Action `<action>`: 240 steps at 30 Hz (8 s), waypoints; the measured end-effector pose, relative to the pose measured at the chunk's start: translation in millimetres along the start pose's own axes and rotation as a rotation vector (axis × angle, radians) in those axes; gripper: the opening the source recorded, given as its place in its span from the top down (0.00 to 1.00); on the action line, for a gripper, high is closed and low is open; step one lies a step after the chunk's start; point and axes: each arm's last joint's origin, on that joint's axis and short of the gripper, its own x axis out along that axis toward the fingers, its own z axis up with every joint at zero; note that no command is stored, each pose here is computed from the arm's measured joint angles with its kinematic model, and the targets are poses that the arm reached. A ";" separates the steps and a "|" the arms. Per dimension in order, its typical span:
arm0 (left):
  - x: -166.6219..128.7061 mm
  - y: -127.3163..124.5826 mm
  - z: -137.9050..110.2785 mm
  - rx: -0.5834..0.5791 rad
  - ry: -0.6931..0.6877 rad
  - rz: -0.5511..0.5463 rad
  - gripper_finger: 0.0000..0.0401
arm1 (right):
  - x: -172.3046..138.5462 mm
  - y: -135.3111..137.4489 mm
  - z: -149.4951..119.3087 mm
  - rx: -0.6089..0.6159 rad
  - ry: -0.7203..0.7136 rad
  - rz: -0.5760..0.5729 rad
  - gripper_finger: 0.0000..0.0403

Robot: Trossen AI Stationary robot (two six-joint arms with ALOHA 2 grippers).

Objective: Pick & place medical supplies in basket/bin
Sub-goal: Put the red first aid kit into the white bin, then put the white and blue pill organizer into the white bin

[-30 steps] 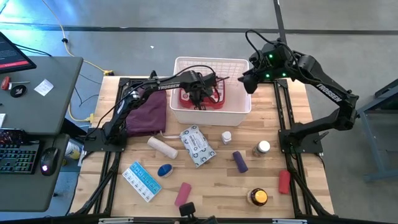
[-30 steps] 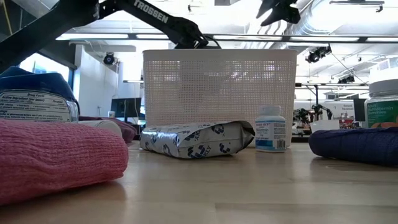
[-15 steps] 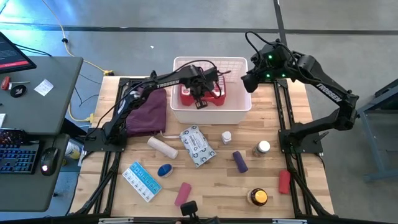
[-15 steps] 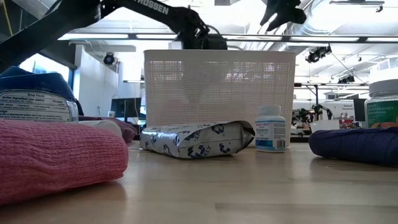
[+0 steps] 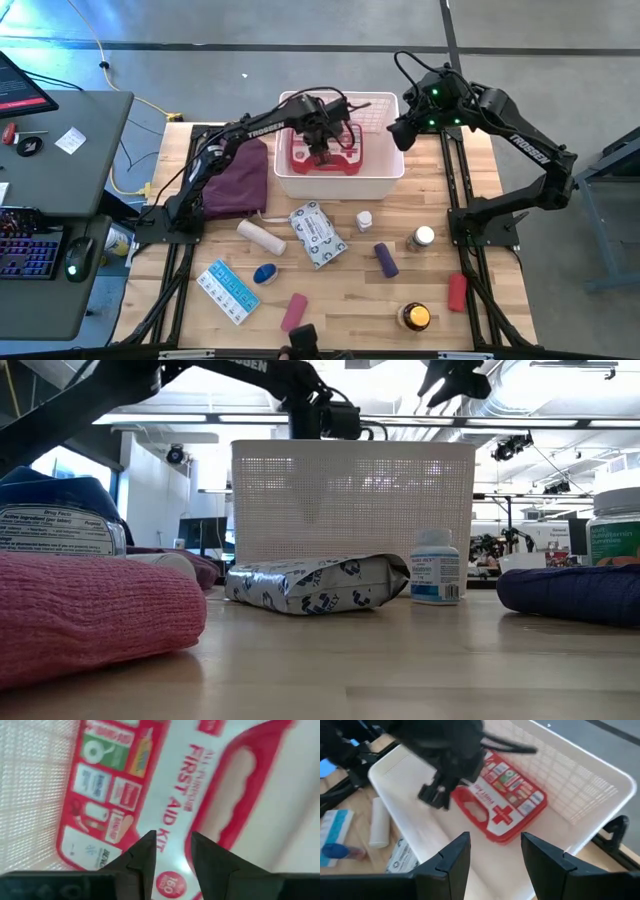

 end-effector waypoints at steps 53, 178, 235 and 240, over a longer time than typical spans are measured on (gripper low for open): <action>-42.6 -5.6 29.3 0.032 -0.340 0.015 0.60 | -24.0 2.2 -11.9 0.045 0.007 0.044 0.58; -46.5 -322.7 -344.3 -0.688 0.235 -0.317 0.60 | 98.4 256.3 -121.7 -0.237 0.379 0.711 0.54; -29.4 -284.6 -318.8 -0.538 0.156 -0.291 0.60 | 250.3 268.7 -176.1 -0.073 0.515 0.559 0.42; -29.2 -284.4 -318.9 -0.537 0.149 -0.281 0.60 | 263.5 267.1 -172.0 -0.019 0.481 0.578 0.36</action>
